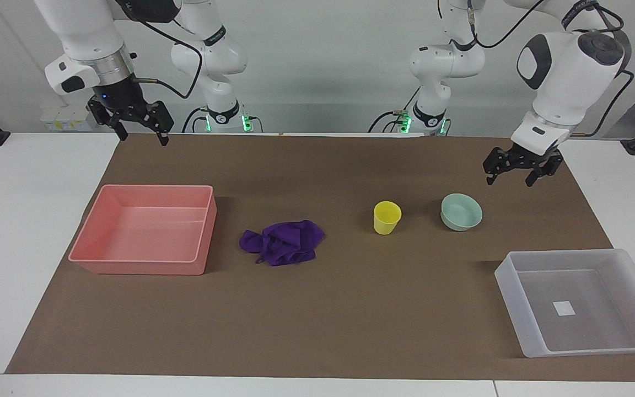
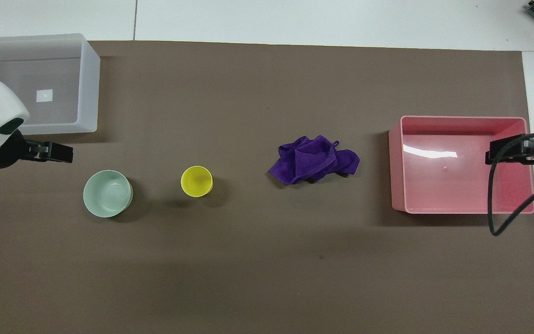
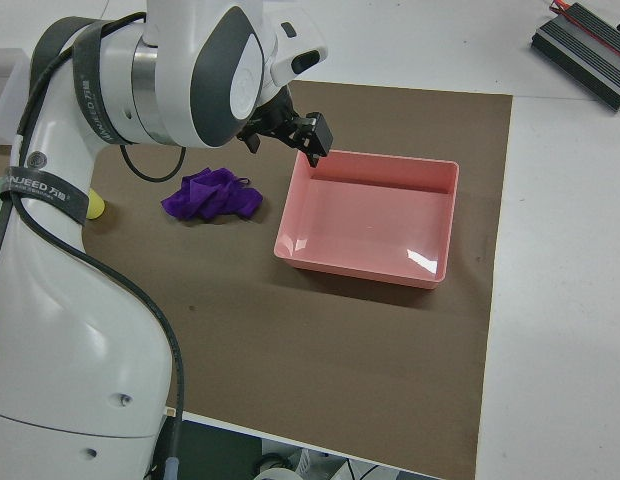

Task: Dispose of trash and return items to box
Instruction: 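Lower the left gripper onto the green bowl rim and grasp it, then carry the green bowl into the white box while the right gripper reaches the cloth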

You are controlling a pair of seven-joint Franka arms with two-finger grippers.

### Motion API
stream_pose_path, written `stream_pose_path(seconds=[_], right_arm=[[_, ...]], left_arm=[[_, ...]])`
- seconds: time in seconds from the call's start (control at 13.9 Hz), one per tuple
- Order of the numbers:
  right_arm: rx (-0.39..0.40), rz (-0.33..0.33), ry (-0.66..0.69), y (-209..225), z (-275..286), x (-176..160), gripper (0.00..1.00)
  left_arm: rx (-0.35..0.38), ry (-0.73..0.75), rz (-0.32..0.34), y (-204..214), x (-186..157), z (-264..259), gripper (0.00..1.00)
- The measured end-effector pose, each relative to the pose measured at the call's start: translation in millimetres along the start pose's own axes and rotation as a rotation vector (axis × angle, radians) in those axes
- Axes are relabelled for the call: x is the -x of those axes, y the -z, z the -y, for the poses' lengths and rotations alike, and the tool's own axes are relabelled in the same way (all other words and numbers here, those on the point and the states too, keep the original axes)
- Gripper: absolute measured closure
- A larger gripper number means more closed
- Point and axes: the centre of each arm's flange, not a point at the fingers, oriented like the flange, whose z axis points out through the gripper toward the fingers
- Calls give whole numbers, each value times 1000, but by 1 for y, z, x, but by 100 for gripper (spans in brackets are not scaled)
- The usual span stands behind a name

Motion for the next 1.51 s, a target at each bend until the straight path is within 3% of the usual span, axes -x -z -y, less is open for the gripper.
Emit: stream_pose_path(seconds=[0.65,1.23,1.51], right_arm=[[-2,-12,-2,-4,2,-2,0],[-5,-35,0,-7,4,-6,0],[-15,-67,10,-12,42,-10,0]], left_arm=[[3,2,-31,-134,18,0,0],[7,3,5,-189,41,0,0],[8,-1,18,-195,45,0,4]])
